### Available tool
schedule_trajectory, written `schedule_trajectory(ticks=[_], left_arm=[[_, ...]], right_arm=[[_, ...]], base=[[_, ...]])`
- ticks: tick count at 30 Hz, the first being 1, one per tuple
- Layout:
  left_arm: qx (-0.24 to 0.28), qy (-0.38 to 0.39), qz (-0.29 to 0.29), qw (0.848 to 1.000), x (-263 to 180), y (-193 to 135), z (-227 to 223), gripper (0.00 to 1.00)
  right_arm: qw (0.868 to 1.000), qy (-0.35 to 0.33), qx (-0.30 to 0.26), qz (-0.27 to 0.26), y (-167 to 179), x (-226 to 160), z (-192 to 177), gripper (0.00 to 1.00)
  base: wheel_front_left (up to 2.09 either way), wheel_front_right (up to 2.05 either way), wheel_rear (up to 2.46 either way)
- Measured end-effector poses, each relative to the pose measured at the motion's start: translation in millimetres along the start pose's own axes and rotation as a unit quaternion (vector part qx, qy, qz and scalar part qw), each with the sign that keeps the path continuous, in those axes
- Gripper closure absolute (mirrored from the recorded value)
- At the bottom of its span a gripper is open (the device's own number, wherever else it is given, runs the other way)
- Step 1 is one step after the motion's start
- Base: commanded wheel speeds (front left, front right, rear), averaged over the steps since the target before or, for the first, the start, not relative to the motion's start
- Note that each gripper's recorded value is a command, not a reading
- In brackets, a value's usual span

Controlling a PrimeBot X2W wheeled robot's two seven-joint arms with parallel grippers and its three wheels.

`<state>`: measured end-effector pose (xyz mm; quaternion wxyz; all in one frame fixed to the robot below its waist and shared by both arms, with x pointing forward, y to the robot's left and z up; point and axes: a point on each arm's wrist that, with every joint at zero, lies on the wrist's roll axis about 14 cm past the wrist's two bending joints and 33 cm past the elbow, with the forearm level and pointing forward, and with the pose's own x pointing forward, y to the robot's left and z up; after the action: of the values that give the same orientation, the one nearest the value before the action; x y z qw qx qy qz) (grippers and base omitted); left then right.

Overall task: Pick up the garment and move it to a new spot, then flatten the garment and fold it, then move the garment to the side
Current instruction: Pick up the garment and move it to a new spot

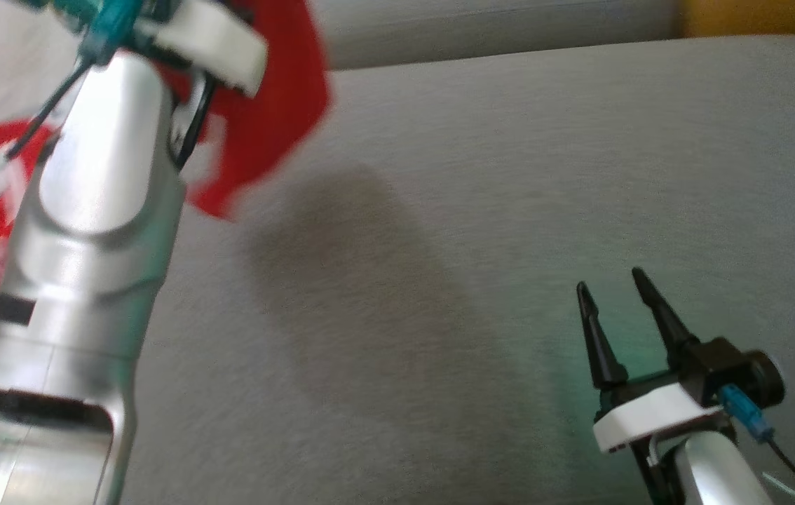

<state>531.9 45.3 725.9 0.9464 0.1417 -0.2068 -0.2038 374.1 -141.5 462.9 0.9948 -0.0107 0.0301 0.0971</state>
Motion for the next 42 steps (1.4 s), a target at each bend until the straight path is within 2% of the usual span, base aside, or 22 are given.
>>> schedule_trajectory(ticks=[5, 10, 13, 16, 17, 18, 19, 21, 23, 26, 29, 31, 32, 37, 42], left_arm=[[-0.033, -0.068, -0.064, 0.995, 32, -64, 58, 1.0], [-0.065, -0.086, -0.133, 0.985, 42, -134, 70, 1.0], [-0.082, -0.061, -0.168, 0.981, 34, -168, 42, 1.0], [-0.11, 0.006, -0.197, 0.974, 4, -200, -22, 1.0], [-0.123, 0.039, -0.2, 0.971, -13, -208, -48, 0.59], [-0.136, 0.074, -0.2, 0.967, -34, -214, -75, 0.59], [-0.153, 0.109, -0.191, 0.963, -56, -217, -100, 0.0], [-0.188, 0.166, -0.172, 0.953, -99, -223, -136, 0.0], [-0.214, 0.202, -0.128, 0.947, -132, -219, -155, 0.0], [-0.236, 0.19, -0.057, 0.951, -155, -198, -145, 0.0], [-0.25, 0.184, 0.025, 0.95, -182, -164, -141, 0.0], [-0.253, 0.187, 0.07, 0.947, -209, -143, -140, 0.0], [-0.253, 0.187, 0.07, 0.947, -209, -143, -140, 0.0], [-0.232, 0.176, 0.144, 0.946, -262, -106, -125, 0.0], [-0.206, 0.177, 0.175, 0.946, -301, -93, -116, 0.0]], right_arm=[[0.997, -0.023, 0.032, -0.067, -32, -34, 12, 0.0], [0.991, -0.036, 0.046, -0.122, -59, -61, 17, 0.0], [0.988, -0.036, 0.048, -0.14, -67, -70, 16, 0.0], [0.988, -0.026, 0.052, -0.141, -68, -68, 10, 0.0], [0.989, -0.023, 0.053, -0.138, -66, -66, 8, 0.0], [0.989, -0.021, 0.054, -0.134, -64, -64, 7, 0.0], [0.99, -0.02, 0.055, -0.13, -62, -61, 6, 0.0], [0.991, -0.015, 0.056, -0.124, -60, -58, 4, 0.0], [0.991, -0.013, 0.058, -0.12, -58, -54, 2, 0.0], [0.991, -0.012, 0.058, -0.12, -59, -51, 1, 0.0], [0.992, -0.001, 0.057, -0.113, -53, -54, -7, 0.0], [0.993, 0.007, 0.059, -0.106, -47, -58, -13, 0.0], [0.993, 0.007, 0.059, -0.106, -47, -58, -13, 0.0], [0.995, -0.002, 0.051, -0.084, -34, -61, -8, 0.0], [0.997, -0.02, 0.042, -0.061, -20, -65, 2, 0.0]], base=[[0.0, 0.0, 0.0], [0.0, 0.0, 0.0], [0.0, 0.0, 0.0], [0.0, 0.0, 0.0], [0.0, 0.0, 0.0], [0.0, 0.0, 0.0], [0.0, 0.0, 0.0], [0.0, 0.0, 0.0], [0.0, 0.0, 0.0], [0.0, 0.0, 0.0], [0.0, 0.0, 0.0], [0.0, 0.0, 0.0], [0.0, 0.0, 0.0], [0.0, 0.0, 0.0], [0.0, 0.0, 0.0]])
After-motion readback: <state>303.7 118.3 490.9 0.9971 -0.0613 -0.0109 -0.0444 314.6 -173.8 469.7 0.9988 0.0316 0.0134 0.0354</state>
